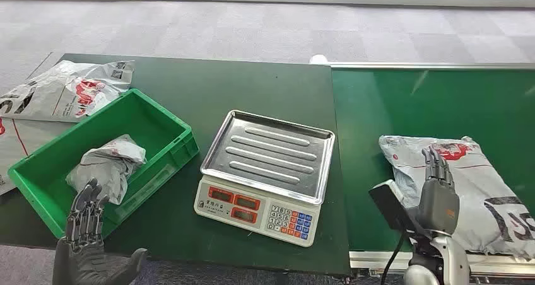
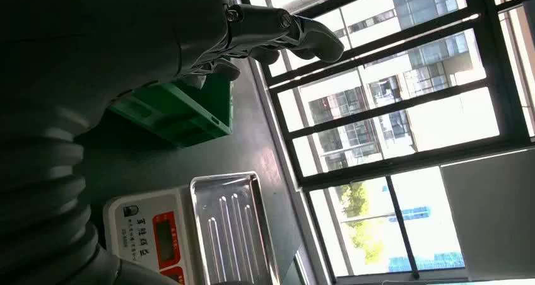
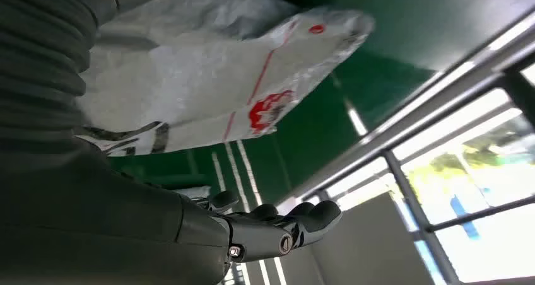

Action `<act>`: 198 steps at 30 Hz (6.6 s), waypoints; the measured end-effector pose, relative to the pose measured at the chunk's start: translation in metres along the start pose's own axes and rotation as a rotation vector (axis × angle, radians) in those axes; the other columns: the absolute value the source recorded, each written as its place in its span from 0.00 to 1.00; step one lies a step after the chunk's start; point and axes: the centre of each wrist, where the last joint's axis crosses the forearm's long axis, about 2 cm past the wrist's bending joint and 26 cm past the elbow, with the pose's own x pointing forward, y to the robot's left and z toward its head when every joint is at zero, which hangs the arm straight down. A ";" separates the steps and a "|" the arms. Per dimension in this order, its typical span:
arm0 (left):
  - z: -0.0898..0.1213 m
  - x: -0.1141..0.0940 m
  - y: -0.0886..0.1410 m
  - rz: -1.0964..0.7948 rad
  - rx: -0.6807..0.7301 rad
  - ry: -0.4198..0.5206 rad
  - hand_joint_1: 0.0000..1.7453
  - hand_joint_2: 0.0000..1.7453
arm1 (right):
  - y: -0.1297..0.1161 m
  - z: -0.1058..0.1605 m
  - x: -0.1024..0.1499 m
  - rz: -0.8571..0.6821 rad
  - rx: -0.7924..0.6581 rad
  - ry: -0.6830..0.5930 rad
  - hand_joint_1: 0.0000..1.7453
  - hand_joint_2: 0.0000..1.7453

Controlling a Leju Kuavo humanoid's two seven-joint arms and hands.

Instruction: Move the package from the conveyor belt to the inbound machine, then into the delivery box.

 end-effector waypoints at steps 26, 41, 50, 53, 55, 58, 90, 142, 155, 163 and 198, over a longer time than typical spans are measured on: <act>0.003 -0.029 -0.001 0.059 -0.035 0.055 0.00 1.00 | 0.048 -0.043 -0.132 0.161 0.634 0.589 1.00 1.00; 0.005 -0.028 -0.002 0.065 -0.045 0.061 0.00 1.00 | 0.034 -0.046 -0.107 -0.028 0.254 0.405 1.00 1.00; 0.005 -0.027 -0.004 0.047 -0.030 0.029 0.00 1.00 | -0.016 -0.048 -0.040 -0.231 -0.375 0.027 1.00 1.00; 0.004 -0.027 -0.004 0.029 -0.008 0.012 0.00 1.00 | -0.027 -0.041 -0.017 -0.251 -0.540 -0.138 1.00 1.00; 0.003 -0.028 -0.004 0.015 0.009 -0.001 0.00 1.00 | -0.036 -0.038 0.010 -0.244 -0.598 -0.268 1.00 1.00; 0.000 -0.030 -0.003 0.002 0.016 -0.024 0.00 1.00 | -0.043 -0.040 0.066 -0.236 -0.526 -0.453 1.00 1.00; -0.020 -0.036 0.021 -0.190 -0.093 -0.073 0.00 1.00 | 0.004 -0.062 0.283 0.015 0.525 -0.793 0.00 1.00; -0.203 -0.130 -0.183 -1.012 -1.123 0.523 1.00 1.00 | -0.045 0.066 0.100 -1.134 -0.790 -0.436 0.00 1.00; -0.218 -0.133 -0.172 -1.061 -1.058 0.534 1.00 1.00 | -0.051 0.059 0.112 -1.137 -0.810 -0.457 0.00 1.00; -0.260 -0.093 -0.146 -0.949 -0.702 0.262 1.00 1.00 | -0.056 0.064 0.112 -1.137 -0.824 -0.456 0.00 1.00; -0.269 -0.099 0.144 -1.290 -0.014 0.484 0.00 1.00 | -0.040 0.094 0.101 -1.141 -0.650 -0.451 0.00 1.00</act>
